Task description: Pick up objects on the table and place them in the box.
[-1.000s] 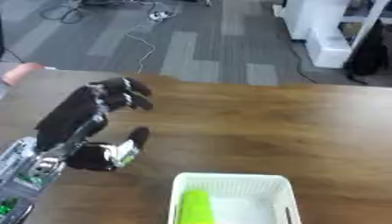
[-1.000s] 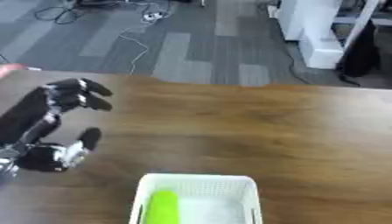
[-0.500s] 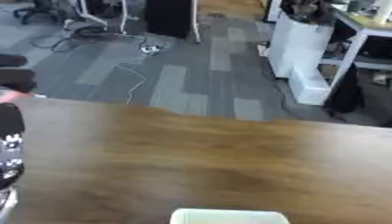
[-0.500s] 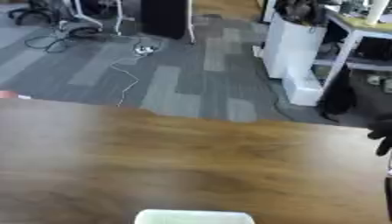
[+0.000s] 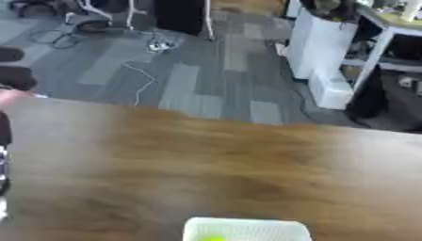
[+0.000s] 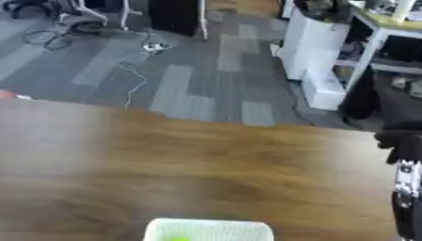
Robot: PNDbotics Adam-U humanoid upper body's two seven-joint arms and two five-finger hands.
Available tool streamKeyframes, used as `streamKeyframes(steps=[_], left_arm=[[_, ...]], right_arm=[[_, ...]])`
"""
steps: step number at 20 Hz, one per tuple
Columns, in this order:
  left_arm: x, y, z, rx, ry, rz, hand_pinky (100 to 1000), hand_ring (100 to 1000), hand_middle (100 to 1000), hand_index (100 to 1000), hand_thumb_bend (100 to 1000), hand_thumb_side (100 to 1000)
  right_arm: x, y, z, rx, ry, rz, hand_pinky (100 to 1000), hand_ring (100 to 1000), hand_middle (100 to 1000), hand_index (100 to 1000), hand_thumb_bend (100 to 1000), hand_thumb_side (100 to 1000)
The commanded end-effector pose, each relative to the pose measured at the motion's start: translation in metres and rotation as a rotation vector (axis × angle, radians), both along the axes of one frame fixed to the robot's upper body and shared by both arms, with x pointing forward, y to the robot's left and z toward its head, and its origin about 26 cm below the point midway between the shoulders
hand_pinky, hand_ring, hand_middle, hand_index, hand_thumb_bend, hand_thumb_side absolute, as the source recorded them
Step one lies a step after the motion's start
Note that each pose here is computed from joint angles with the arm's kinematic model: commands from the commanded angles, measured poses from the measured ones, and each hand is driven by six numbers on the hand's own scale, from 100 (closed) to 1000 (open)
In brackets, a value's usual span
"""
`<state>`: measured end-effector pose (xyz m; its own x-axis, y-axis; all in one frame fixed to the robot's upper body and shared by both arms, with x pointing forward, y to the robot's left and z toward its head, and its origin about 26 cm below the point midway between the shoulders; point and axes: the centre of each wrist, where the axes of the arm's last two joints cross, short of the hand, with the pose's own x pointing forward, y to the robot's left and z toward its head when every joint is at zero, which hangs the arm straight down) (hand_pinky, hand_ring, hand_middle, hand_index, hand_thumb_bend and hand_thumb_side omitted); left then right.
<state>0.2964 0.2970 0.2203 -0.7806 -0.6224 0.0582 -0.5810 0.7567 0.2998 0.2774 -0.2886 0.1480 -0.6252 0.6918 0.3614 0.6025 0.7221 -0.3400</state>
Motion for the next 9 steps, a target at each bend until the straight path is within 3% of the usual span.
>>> streamKeyframes(steps=[1,9], left_arm=[[-0.0015,-0.0009,0.0094,0.018,-0.020,-0.010,425,506,655,670,594,1000],[-0.0006,-0.0036,0.0107,0.020,-0.010,-0.025,430,508,659,672,591,1000]], right_arm=[[-0.0014,-0.0052,0.0074,-0.020,-0.033,-0.016,249,415,538,540,100,1000],[-0.0019,-0.0079,0.0083,-0.018,-0.047,-0.031,256,417,539,540,100,1000]])
